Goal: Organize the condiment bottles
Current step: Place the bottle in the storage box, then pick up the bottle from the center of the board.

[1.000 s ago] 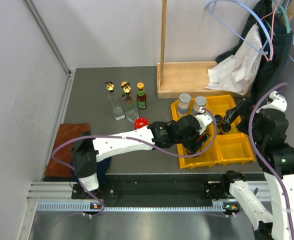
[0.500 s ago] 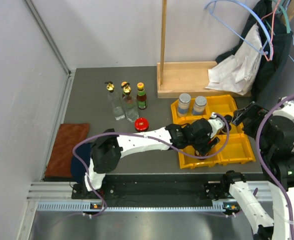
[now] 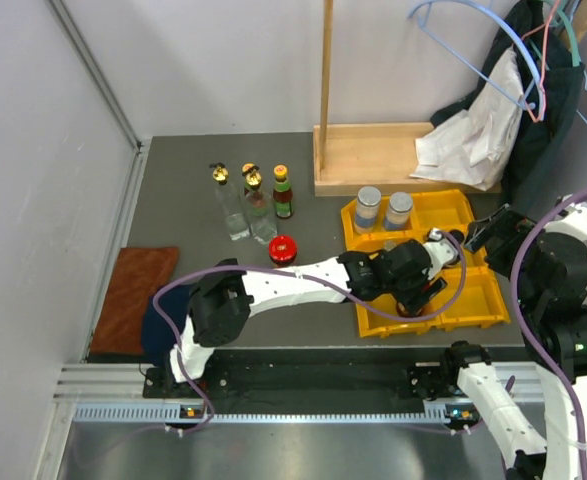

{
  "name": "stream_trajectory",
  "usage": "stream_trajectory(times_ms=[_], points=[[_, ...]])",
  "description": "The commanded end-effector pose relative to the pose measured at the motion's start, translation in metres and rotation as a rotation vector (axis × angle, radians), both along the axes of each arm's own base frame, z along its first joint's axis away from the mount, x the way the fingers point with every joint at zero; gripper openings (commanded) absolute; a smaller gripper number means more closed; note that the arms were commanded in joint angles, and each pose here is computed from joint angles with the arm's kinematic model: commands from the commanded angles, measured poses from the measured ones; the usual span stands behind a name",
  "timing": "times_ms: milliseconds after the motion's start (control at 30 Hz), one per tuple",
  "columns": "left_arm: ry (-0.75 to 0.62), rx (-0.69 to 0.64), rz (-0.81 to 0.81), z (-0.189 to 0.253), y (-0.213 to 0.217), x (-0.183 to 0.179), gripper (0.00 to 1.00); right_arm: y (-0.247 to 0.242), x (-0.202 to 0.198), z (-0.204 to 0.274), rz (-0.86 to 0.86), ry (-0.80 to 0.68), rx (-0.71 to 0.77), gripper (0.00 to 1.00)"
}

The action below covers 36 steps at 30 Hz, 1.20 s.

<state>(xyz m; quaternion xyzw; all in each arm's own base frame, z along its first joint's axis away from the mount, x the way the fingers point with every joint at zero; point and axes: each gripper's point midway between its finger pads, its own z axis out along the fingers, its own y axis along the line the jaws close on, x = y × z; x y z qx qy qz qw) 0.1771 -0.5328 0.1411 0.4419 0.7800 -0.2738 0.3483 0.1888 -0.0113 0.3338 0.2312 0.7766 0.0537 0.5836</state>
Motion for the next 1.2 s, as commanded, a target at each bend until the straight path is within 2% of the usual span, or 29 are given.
stream_trajectory(times_ms=[0, 33, 100, 133, 367, 567, 600, 733, 933, 1167], points=[[-0.108, -0.184, -0.043, 0.067, -0.031, -0.003, 0.73, -0.006, -0.006, 0.019, -0.025, -0.055, -0.012, 0.99], [-0.116, -0.186, -0.046, 0.070, -0.030, -0.005, 0.83, -0.006, -0.006, 0.019, -0.024, -0.055, -0.011, 0.99], [-0.121, -0.194, -0.047, 0.075, -0.029, -0.006, 0.91, -0.006, -0.007, 0.020, -0.023, -0.058, -0.008, 0.99], [-0.126, -0.205, -0.048, 0.080, -0.027, -0.007, 0.99, -0.006, -0.007, 0.020, -0.023, -0.060, -0.008, 0.99], [-0.139, -0.268, -0.022, 0.110, -0.013, -0.010, 0.99, -0.006, -0.011, 0.028, -0.022, -0.073, -0.008, 0.99], [-0.178, -0.291, 0.074, 0.134, 0.027, -0.004, 0.99, -0.002, -0.012, 0.034, 0.001, -0.089, -0.001, 0.99], [-0.191, -0.315, 0.096, 0.149, 0.039, -0.003, 0.99, 0.000, -0.011, 0.034, 0.015, -0.087, -0.004, 0.99], [-0.223, -0.268, 0.232, 0.138, 0.087, 0.006, 0.99, 0.027, 0.001, 0.030, 0.201, -0.059, -0.049, 0.99], [-0.295, -0.219, 0.465, 0.139, 0.163, 0.025, 0.99, 0.089, 0.016, 0.010, 0.557, 0.002, 0.018, 0.99], [-0.285, -0.199, 0.659, 0.139, 0.229, 0.043, 0.99, 0.115, 0.019, 0.019, 0.686, -0.062, 0.038, 0.99]])
